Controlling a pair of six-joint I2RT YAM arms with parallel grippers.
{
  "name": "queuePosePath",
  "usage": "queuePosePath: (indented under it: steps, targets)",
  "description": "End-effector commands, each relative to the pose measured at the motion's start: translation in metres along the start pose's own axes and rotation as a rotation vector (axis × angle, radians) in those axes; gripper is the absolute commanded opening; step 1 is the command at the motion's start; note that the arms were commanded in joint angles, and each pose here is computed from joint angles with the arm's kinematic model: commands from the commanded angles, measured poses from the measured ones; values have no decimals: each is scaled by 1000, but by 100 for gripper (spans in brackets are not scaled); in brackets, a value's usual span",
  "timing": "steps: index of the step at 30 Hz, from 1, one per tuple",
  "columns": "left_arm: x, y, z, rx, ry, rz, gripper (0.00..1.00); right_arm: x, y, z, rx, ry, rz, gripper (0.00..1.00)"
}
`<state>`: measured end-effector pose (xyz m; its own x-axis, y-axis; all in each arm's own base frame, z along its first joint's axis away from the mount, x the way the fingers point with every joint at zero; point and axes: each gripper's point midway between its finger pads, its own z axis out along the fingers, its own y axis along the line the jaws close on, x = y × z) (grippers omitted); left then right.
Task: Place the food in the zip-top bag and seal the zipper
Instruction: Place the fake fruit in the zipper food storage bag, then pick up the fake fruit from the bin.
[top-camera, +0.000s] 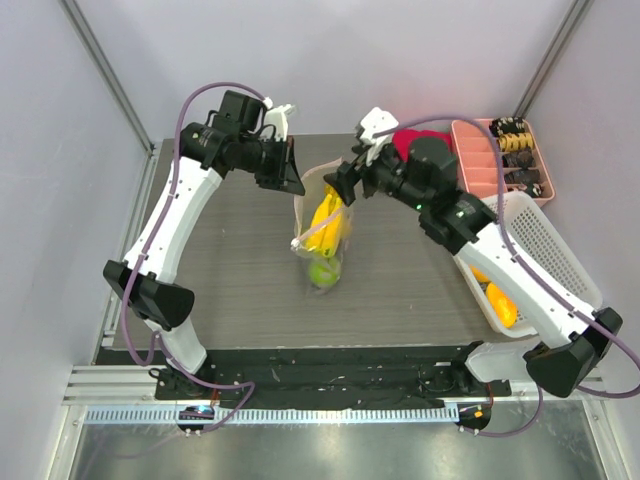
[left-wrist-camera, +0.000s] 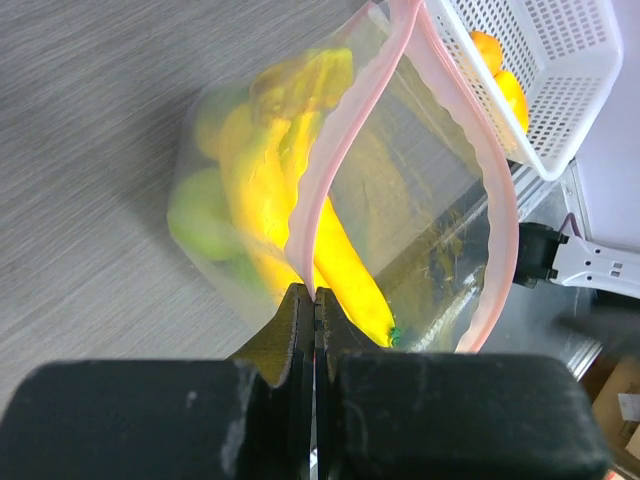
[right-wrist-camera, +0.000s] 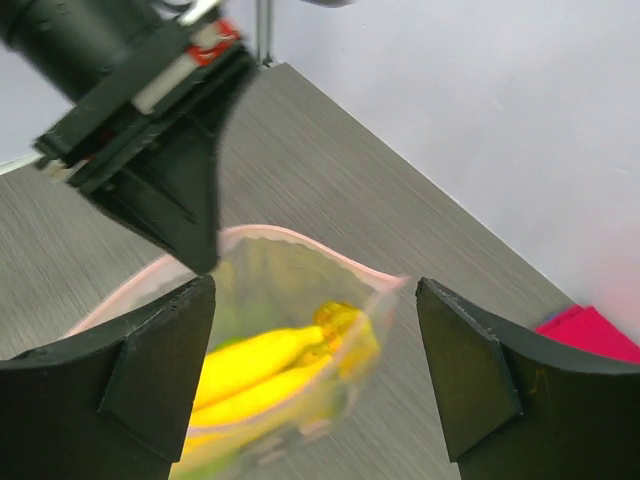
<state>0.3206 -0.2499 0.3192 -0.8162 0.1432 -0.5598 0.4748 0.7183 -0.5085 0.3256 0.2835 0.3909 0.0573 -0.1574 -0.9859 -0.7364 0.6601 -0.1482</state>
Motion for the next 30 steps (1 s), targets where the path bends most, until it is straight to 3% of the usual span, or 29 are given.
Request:
queuePosePath:
  steps: [1,7,13,20,30]
  targets:
    - [-4,-15,-16,31,-44,98,0,-37,-51,-39,74,-15,61,87]
    - [-1,-14,-17,26,-46,112,0,32,-91,-88,95,248,243,88]
    - [3,-15,-16,43,-56,117,0,153,-118,-182,162,640,412,93]
    - [2,-18,-16,55,-53,122,0,241,-149,-280,251,920,531,92]
    - [1,-15,-12,45,-48,105,0,317,-181,-291,331,1095,523,98]
